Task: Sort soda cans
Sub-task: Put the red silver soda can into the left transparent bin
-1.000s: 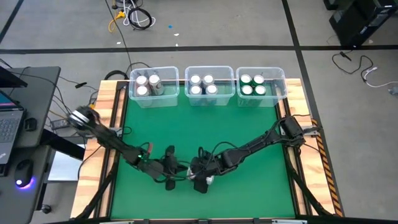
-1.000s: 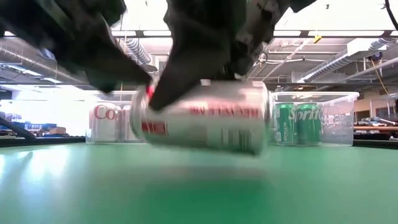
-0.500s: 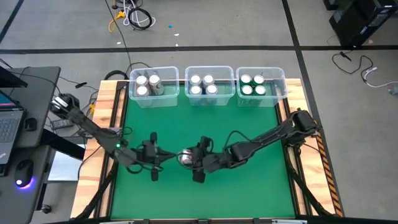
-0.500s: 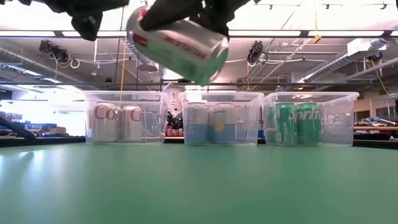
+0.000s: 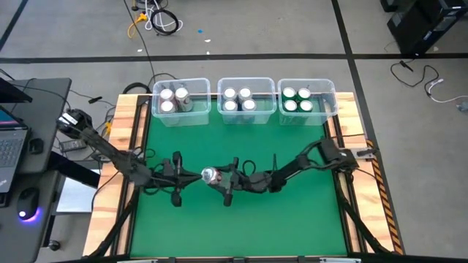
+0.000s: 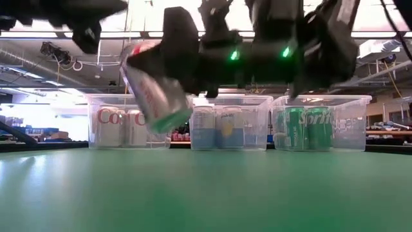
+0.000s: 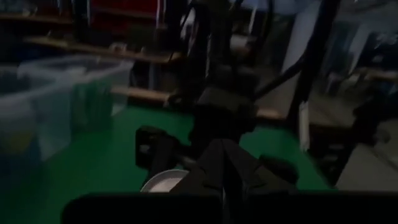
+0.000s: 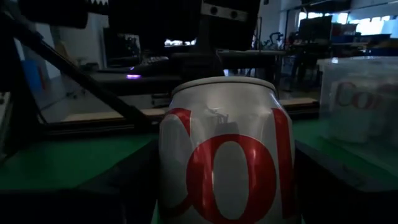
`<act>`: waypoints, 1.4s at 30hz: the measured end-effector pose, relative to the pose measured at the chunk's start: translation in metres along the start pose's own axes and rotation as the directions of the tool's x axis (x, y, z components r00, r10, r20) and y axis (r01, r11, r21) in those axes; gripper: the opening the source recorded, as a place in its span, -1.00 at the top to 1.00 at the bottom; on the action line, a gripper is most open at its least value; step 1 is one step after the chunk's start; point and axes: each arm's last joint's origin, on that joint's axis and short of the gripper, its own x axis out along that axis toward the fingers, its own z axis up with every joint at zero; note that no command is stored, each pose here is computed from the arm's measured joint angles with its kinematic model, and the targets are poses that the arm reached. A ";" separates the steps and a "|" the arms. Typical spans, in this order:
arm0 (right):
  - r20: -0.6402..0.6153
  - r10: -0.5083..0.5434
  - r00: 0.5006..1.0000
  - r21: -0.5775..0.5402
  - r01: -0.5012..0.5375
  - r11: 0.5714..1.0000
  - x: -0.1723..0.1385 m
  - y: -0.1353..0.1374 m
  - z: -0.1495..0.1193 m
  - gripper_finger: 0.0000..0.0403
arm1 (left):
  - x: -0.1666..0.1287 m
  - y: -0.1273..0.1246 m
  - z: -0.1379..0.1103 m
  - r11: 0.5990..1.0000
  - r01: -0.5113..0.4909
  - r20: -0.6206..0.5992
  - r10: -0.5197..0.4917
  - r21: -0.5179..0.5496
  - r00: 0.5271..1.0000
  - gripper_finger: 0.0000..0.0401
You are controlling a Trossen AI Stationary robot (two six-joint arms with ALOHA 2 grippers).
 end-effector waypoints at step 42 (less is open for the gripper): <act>-0.065 0.001 0.998 0.082 0.005 0.997 0.014 -0.007 -0.036 -0.69 | 0.072 0.010 -0.017 0.999 0.025 -0.477 -0.004 0.037 0.879 1.00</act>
